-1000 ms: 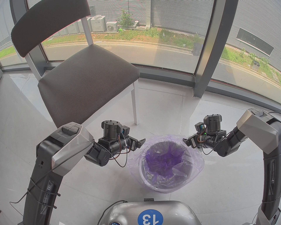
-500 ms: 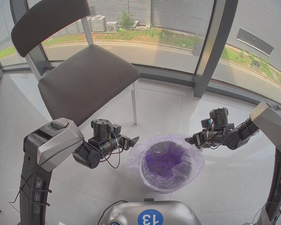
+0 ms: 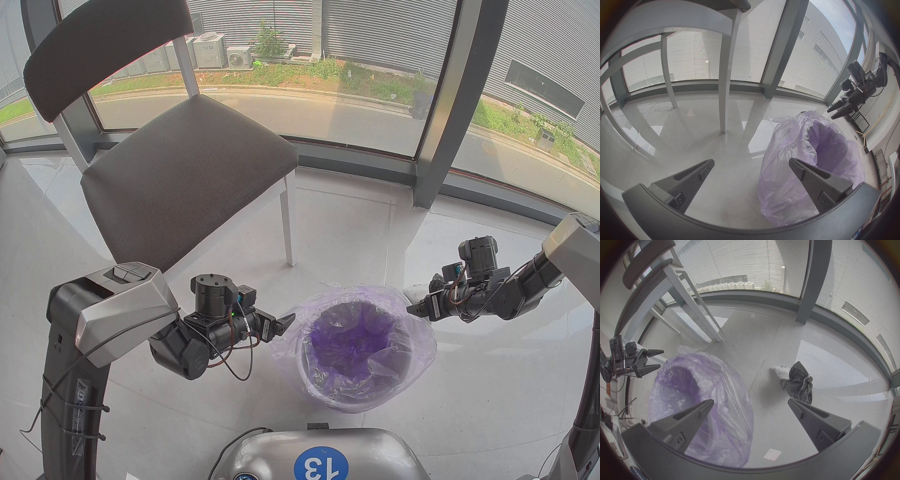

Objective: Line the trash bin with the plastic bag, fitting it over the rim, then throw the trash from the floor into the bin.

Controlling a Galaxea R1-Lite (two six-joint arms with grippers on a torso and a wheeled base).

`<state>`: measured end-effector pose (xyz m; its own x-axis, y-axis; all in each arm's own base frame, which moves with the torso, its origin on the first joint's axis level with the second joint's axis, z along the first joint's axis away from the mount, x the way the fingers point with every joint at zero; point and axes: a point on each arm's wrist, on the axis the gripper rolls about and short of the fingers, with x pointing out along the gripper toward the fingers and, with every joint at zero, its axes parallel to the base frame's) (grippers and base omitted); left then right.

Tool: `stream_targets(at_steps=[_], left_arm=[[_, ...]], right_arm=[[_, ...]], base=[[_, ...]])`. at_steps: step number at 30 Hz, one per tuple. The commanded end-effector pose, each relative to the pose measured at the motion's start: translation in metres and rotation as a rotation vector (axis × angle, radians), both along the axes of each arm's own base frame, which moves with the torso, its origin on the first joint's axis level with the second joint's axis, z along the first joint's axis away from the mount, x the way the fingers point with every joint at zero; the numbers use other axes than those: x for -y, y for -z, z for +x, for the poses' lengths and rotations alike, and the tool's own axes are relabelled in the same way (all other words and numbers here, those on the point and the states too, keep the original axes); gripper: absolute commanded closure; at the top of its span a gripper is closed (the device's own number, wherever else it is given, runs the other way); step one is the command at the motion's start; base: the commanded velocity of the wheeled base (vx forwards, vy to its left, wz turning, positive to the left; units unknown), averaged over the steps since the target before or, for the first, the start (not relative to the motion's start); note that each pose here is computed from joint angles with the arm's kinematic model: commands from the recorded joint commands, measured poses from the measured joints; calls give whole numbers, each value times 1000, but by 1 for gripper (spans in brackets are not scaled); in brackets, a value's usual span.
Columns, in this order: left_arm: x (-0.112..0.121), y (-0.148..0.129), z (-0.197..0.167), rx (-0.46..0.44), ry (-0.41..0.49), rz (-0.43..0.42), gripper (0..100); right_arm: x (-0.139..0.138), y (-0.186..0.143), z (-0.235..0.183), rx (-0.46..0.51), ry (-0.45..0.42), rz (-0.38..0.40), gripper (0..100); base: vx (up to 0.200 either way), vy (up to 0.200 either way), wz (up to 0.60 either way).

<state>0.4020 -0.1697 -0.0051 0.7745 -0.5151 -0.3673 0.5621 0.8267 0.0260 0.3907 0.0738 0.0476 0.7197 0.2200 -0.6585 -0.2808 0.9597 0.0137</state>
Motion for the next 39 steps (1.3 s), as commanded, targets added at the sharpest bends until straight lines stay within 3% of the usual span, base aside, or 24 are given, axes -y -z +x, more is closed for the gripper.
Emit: stream_targets(at_steps=[1,8,23,35,39], left_arm=[[1,11,3,-14,3,4,0],[4,24,10,-23,8,11,0],[12,62,22,-90,19,61,0],[6,58,25,-68,-2,64,0],[-13,31,26,-42,-42,40,0]], right_arm=[[0,17,2,-36,-13,-18,0],[-4,46,9,-86,-25,-30,0],[-10,85,34,-87,-19,-22,0],[-7,83,34,-84,-9,-30,0],[7,48,30,-25,21,-22,0]], base=[[0,0,0],[0,0,0],[0,0,0],[0,0,0],[0,0,0]])
